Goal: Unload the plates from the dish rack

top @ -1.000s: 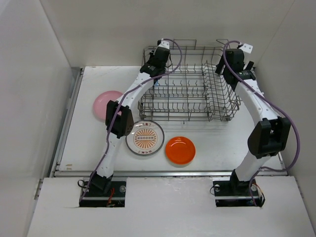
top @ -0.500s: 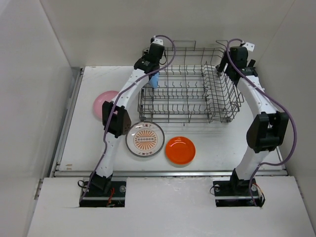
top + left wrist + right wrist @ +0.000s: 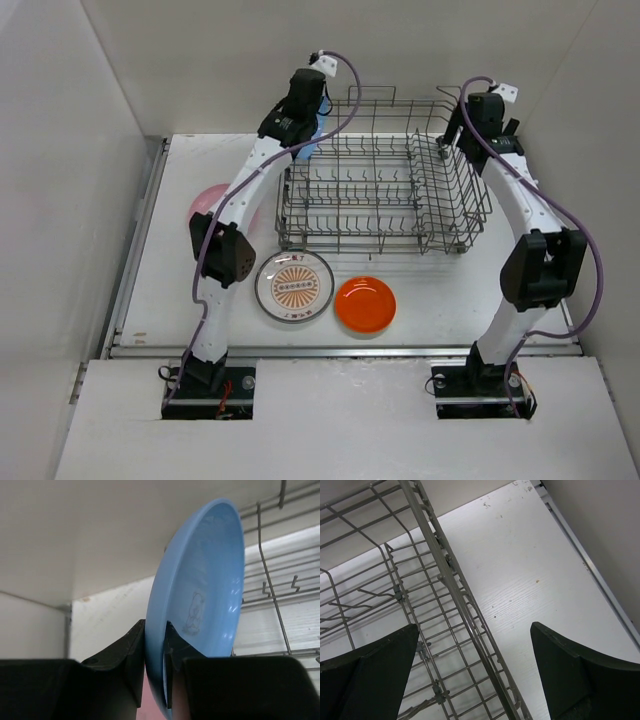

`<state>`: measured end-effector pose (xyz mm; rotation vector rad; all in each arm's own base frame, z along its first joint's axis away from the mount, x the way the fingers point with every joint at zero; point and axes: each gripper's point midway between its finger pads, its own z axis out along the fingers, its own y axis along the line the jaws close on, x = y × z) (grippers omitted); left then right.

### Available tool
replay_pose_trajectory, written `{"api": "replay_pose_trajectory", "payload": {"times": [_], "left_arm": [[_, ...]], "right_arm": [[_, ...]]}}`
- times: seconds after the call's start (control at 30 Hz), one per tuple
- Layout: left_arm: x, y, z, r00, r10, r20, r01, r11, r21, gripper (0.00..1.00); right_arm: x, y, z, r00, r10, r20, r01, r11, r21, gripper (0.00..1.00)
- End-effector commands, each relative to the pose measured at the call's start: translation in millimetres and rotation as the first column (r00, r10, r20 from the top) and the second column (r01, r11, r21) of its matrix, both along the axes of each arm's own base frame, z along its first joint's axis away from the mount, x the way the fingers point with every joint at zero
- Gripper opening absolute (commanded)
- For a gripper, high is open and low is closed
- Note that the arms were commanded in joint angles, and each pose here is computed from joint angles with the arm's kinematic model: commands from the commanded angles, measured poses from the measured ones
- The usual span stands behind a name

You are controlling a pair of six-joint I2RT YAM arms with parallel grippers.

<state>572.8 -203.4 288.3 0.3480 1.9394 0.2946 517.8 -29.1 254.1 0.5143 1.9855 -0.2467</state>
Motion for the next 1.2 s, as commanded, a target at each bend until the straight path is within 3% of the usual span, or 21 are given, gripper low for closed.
{"api": "replay_pose_trajectory", "payload": {"times": [0.0,0.13,0.23,0.3,0.43,0.47,0.57,0.6,0.67,0.8,0.93,1.07,1.17], "left_arm": [[-18.6,2.3,114.9,0.959,-0.048,0.281,0.019,0.994,0.104,0.0],[-16.4,10.4,130.9,0.94,-0.03,0.34,-0.024,0.988,0.153,0.0],[-24.7,32.3,154.7,0.932,0.024,0.361,-0.064,0.993,0.099,0.0],[-30.9,49.7,153.8,0.946,0.054,0.32,-0.086,0.993,0.084,0.0],[-56.4,118.2,159.6,0.964,0.154,0.216,-0.141,0.987,-0.074,0.0],[-55.8,142.3,150.0,0.974,0.161,0.16,-0.131,0.975,-0.179,0.0],[-81.4,194.2,91.7,0.982,0.168,-0.088,-0.185,0.947,-0.262,0.0],[-89.4,184.6,72.6,0.985,0.061,-0.162,-0.109,0.945,-0.308,0.0],[-108.1,195.3,27.2,0.959,0.033,-0.282,-0.132,0.932,-0.338,0.0],[-116.3,258.8,-23.3,0.926,0.16,-0.342,-0.303,0.855,-0.421,0.0],[-126.1,254.6,-66.2,0.906,0.032,-0.421,-0.267,0.817,-0.511,0.0],[-125.8,251.0,-97.8,0.879,-0.024,-0.476,-0.264,0.807,-0.528,0.0],[-120.1,250.4,-121.4,0.852,-0.035,-0.522,-0.296,0.791,-0.536,0.07]], "right_arm": [[-3.2,0.6,45.9,0.993,0.008,0.115,-0.009,1.0,0.004,0.99],[-8.1,0.2,52.6,0.99,0.008,0.138,-0.009,1.0,0.005,0.99],[-13.4,6.0,61.5,0.987,0.025,0.156,-0.027,1.0,0.01,0.99],[-16.8,16.3,70.3,0.984,0.046,0.174,-0.048,0.999,0.011,0.99],[-17.2,47.1,79.4,0.97,0.171,0.174,-0.171,0.985,-0.019,0.99],[-17.3,55.5,78.9,0.963,0.217,0.16,-0.213,0.976,-0.043,0.99],[-18.4,93.1,86.0,0.922,0.354,0.158,-0.347,0.935,-0.069,0.99],[-18.1,102.6,88.1,0.909,0.383,0.165,-0.375,0.924,-0.074,0.99],[-22.3,124.0,94.3,0.879,0.441,0.18,-0.434,0.897,-0.078,0.99],[-28.0,150.0,100.4,0.835,0.512,0.201,-0.51,0.858,-0.067,0.99],[-33.0,162.6,103.6,0.813,0.543,0.209,-0.54,0.838,-0.077,0.99],[-34.4,165.9,98.6,0.815,0.545,0.198,-0.541,0.838,-0.078,0.99],[-38.0,171.2,103.0,0.803,0.558,0.207,-0.555,0.828,-0.078,0.99]]}}
